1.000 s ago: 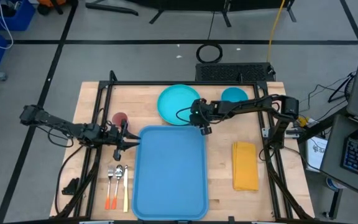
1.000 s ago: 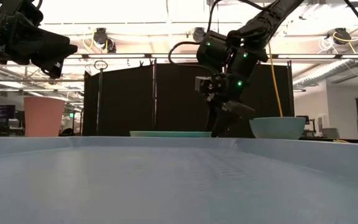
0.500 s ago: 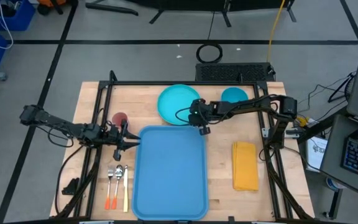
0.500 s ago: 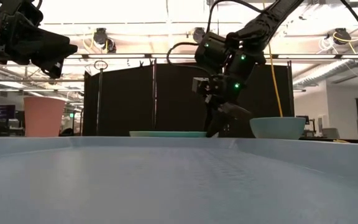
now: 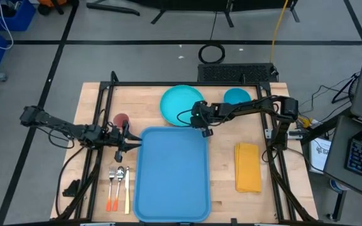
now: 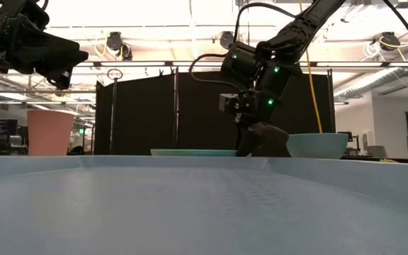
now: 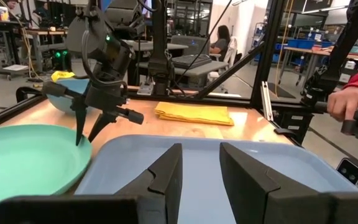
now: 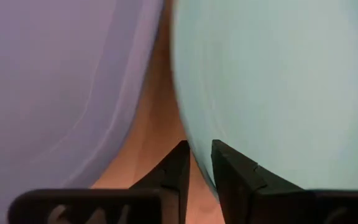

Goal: Set up tray
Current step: Put the blue plate on the blue serving tray

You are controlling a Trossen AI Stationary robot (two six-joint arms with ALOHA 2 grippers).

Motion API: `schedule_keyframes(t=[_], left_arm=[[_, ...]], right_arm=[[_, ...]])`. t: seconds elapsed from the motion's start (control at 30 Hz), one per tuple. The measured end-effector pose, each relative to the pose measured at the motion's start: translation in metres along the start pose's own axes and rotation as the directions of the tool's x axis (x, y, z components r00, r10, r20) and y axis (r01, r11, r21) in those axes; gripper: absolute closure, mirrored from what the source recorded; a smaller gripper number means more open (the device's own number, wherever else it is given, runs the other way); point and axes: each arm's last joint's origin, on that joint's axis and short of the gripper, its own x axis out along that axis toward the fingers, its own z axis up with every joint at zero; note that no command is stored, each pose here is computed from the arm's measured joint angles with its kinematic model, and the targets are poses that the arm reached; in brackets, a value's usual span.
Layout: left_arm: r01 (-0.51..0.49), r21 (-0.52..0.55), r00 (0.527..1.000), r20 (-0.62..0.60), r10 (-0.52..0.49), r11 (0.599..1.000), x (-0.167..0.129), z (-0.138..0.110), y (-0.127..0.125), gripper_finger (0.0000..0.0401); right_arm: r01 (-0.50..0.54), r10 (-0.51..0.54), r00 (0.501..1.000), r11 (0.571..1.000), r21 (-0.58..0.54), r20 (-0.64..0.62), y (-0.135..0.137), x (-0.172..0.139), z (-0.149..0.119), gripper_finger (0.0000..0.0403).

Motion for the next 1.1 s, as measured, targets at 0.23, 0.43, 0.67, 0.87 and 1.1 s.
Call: schedule_keyframes(t=[0.23,0.43,0.67,0.87,1.1], left_arm=[[0.0,0.0,1.0,-0.001,0.0,1.0,0.0,0.0,0.0,0.029],[-0.001,-0.002,1.0,-0.005,0.001,1.0,0.0,-0.001,0.0,0.029],[-0.001,-0.023,1.0,-0.006,0.001,1.0,0.0,-0.001,0.0,0.029],[-0.001,-0.023,1.0,-0.005,0.001,1.0,0.0,-0.001,0.0,0.029],[-0.001,-0.023,1.0,-0.005,0.001,1.0,0.0,-0.001,0.0,0.029]], right_arm=[[0.058,-0.058,0.997,0.998,0.004,-0.052,-0.001,0.0,-0.002,0.0397],[0.116,-0.116,0.99,0.993,-0.009,-0.076,0.0,-0.002,0.0,0.04],[0.131,-0.132,0.991,0.991,-0.03,-0.026,0.01,-0.019,0.013,0.0401],[0.139,-0.139,0.989,0.99,0.005,0.055,0.021,-0.046,0.026,0.0402],[0.097,-0.094,0.987,0.995,-0.017,0.131,0.051,-0.064,0.043,0.0402]])
